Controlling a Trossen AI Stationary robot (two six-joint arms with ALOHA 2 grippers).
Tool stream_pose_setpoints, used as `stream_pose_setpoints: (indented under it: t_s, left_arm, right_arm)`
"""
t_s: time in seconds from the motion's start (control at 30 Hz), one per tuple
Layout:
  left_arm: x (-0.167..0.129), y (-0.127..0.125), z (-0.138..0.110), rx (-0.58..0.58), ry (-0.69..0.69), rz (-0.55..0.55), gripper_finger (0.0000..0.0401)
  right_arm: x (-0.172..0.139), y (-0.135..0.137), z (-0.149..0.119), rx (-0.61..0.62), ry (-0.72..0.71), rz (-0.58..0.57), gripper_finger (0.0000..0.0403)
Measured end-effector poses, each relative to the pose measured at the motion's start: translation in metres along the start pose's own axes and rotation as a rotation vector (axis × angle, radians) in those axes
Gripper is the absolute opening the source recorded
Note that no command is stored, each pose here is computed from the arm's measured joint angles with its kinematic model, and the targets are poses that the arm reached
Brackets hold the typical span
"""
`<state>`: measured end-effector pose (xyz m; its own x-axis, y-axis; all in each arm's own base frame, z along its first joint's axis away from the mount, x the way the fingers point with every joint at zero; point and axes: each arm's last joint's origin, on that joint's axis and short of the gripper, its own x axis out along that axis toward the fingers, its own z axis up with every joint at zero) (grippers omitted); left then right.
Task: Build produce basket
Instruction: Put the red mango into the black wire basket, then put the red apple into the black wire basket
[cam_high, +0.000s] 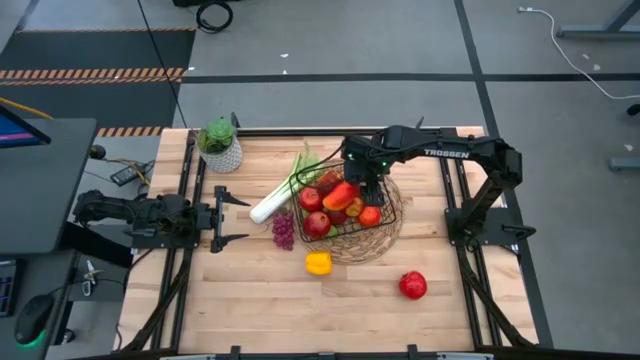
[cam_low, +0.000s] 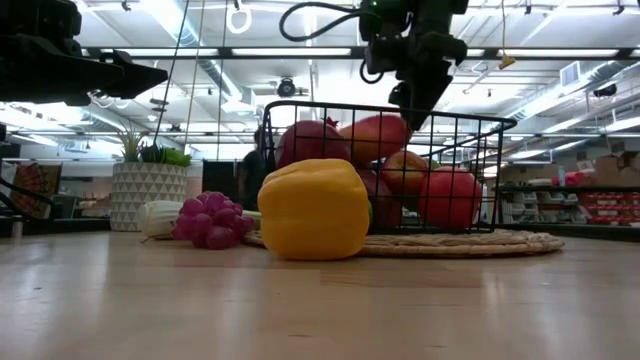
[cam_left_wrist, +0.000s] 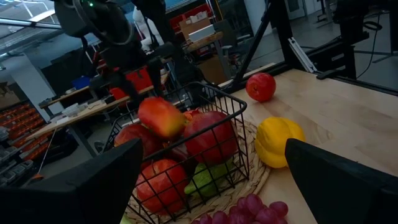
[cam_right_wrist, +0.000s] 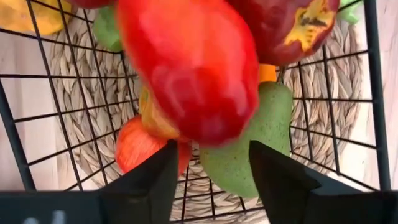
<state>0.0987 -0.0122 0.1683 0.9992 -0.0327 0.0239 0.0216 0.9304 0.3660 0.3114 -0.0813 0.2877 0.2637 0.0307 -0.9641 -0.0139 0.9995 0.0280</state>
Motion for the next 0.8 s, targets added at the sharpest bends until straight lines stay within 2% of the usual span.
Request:
stream_pose_setpoints:
  t_s: [0.2, 0.4, 0.6, 0.8]
  left_arm:
    - [0.0, 0.0, 0.0, 0.0, 0.0, 0.0, 0.04]
    - [0.0, 0.0, 0.0, 0.0, 0.0, 0.0, 0.04]
    - [0.0, 0.0, 0.0, 0.0, 0.0, 0.0, 0.04]
    - [0.0, 0.0, 0.0, 0.0, 0.0, 0.0, 0.04]
  right_arm:
    - [-0.005, -0.003, -0.004, 0.047, 0.039, 0.007, 0.0256]
    - [-0.039, -0.002, 0.004, 0.09, -0.005, -0.005, 0.0293]
    - [-0.068, 0.001, 0.006, 0.174, -0.017, -0.005, 0.0304]
    - [-0.089, 0.015, -0.007, 0.291, -0.023, 0.012, 0.0299]
